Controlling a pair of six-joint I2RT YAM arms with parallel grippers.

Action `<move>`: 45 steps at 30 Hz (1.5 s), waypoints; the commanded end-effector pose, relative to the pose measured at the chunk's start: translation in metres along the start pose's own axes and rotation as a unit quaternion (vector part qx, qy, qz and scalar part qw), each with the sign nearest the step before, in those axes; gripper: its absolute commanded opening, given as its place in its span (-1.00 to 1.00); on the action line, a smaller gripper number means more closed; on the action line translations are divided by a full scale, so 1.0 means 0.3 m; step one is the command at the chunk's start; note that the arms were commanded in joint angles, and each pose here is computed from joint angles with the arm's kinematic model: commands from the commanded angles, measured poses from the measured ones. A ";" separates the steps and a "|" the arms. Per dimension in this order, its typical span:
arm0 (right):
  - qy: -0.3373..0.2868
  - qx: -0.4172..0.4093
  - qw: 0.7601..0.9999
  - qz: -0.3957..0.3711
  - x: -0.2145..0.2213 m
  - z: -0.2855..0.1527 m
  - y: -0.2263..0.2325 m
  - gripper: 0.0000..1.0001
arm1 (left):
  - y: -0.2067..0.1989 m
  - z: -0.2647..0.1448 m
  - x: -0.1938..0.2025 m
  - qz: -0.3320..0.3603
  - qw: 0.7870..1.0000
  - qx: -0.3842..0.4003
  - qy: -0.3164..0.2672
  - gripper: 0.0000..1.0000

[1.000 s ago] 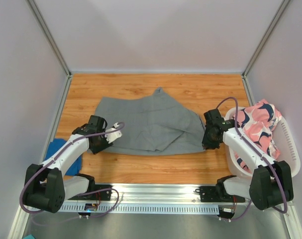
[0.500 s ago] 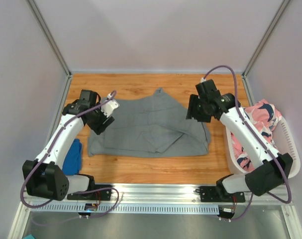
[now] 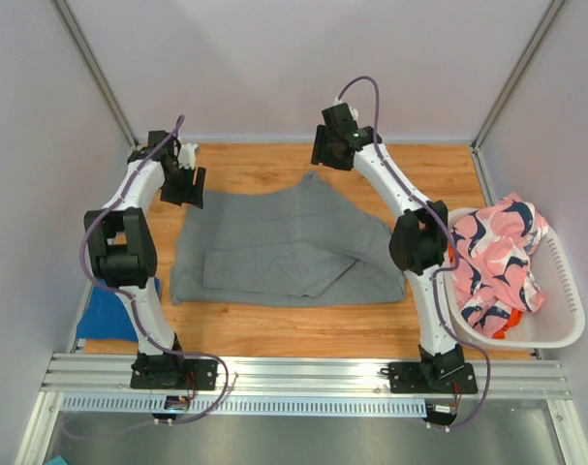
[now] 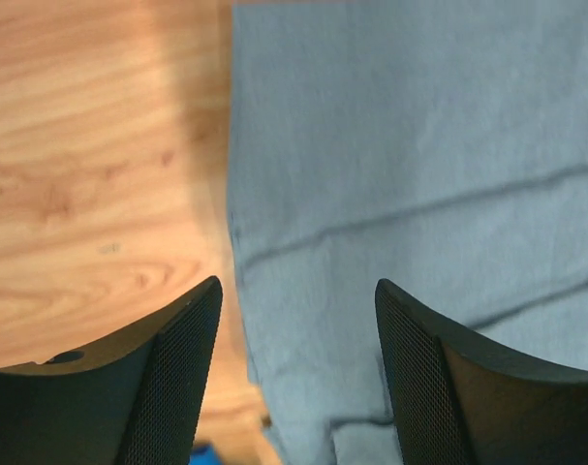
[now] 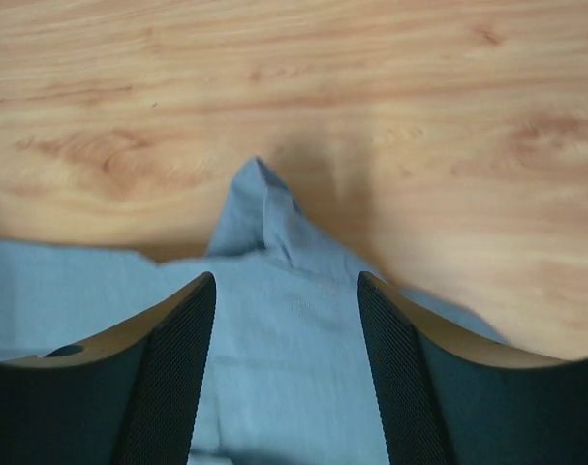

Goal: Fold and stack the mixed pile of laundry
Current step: Fold the shirt.

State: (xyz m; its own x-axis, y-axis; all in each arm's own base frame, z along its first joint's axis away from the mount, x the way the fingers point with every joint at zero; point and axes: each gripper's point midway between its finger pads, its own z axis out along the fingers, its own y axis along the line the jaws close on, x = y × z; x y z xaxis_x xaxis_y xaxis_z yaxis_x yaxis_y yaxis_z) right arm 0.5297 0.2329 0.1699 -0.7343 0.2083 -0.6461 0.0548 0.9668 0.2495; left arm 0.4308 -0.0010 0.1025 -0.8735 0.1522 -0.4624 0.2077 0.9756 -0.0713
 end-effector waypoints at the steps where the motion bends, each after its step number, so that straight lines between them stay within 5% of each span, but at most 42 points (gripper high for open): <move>1: -0.052 0.003 0.999 0.000 -0.094 0.121 0.027 0.26 | 0.007 0.063 -0.108 -0.046 0.999 0.007 -0.022 0.46; 7: -0.063 -0.040 0.997 0.027 -0.062 0.304 0.073 0.25 | 0.048 0.193 -0.187 -0.053 0.998 0.008 -0.021 0.46; 14: -0.049 -0.008 0.998 0.035 -0.006 0.371 0.023 -0.64 | 0.001 0.289 -0.167 -0.070 0.996 0.057 0.007 0.35; 17: -0.050 -0.012 0.998 0.035 -0.015 0.342 0.028 -0.99 | -0.017 0.304 -0.127 -0.080 0.994 0.069 0.025 0.14; 21: -0.071 -0.013 0.997 0.032 -0.063 0.280 0.030 -0.99 | -0.033 0.308 -0.112 -0.078 0.993 0.082 0.028 -0.34; 23: -0.087 -0.017 0.996 0.033 -0.107 0.230 0.041 -0.99 | -0.027 0.293 -0.126 -0.075 0.994 0.079 0.019 -0.95; 24: -0.092 -0.013 0.995 0.034 -0.120 0.213 0.035 -0.99 | -0.025 0.285 -0.147 -0.070 0.995 0.076 0.006 -1.00; 30: -0.142 -0.007 0.989 0.042 -0.218 0.024 0.021 -0.99 | -0.022 0.124 -0.229 -0.020 0.996 0.057 -0.069 -1.00; 36: -0.195 -0.009 0.979 0.057 -0.211 -0.205 -0.003 -0.99 | -0.033 0.003 -0.129 0.020 0.996 0.032 -0.085 -1.00; 45: -0.086 0.020 0.996 0.027 0.351 -0.276 -0.043 -0.99 | -0.100 -0.003 0.200 0.011 0.998 0.055 0.001 -1.00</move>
State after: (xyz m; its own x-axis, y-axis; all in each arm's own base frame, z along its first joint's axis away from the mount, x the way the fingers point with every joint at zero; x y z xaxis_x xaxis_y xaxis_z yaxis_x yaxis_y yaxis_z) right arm 0.4243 0.2311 0.1788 -0.5903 0.2660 -0.7621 0.0786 0.9586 0.2737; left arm 0.3944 -0.0221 0.0913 -0.8485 0.1474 -0.5083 0.2554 0.9552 -0.1495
